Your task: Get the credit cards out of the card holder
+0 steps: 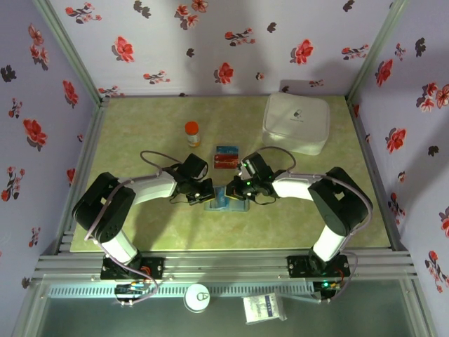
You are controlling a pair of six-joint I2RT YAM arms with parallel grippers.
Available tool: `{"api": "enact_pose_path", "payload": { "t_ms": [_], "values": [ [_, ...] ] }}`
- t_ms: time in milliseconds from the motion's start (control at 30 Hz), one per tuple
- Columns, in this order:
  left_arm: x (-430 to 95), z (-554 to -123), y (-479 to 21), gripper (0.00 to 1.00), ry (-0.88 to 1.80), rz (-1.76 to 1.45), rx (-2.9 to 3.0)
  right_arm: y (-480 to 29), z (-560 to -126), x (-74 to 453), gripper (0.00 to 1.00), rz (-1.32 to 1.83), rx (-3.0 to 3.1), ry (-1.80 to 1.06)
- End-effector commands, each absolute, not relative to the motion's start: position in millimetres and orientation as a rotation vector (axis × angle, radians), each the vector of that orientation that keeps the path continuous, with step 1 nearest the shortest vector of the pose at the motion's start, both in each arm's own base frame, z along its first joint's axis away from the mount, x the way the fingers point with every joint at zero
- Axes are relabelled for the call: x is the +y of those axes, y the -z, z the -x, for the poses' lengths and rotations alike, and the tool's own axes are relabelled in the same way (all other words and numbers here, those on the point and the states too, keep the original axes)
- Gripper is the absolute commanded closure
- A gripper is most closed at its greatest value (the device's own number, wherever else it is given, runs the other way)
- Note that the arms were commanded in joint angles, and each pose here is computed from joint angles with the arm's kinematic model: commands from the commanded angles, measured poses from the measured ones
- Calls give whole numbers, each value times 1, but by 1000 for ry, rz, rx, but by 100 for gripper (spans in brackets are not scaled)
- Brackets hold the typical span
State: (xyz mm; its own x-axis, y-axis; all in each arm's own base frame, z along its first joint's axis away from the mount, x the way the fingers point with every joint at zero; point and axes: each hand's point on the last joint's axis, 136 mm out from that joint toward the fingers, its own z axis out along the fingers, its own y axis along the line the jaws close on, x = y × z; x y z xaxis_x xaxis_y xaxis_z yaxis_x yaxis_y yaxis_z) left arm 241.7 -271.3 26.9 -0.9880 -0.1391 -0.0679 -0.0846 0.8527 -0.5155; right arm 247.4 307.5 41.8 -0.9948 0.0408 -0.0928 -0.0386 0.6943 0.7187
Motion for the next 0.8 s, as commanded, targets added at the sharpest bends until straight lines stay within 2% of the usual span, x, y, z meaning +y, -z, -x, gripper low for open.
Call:
{"api": "enact_pose_path", "payload": {
  "t_ms": [0, 100, 200, 400, 533, 767],
  "values": [
    [-260, -232, -18, 100, 745, 198, 2968, -42, -247, 301, 87, -47, 2805, -1178],
    [-261, -233, -18, 100, 749, 199, 2968, -43, -247, 302, 87, -47, 2804, -1187],
    [-260, -232, -18, 100, 751, 202, 2966, -44, -247, 303, 92, -45, 2800, -1200],
    [-260, -232, -17, 100, 749, 201, 2969, -44, -247, 303, 90, -48, 2801, -1201],
    [-260, -233, -18, 100, 749, 201, 2970, -44, -247, 302, 81, -52, 2800, -1191],
    [-260, -232, -18, 100, 747, 202, 2971, -46, -247, 304, 92, -49, 2792, -1207]
  ]
}}
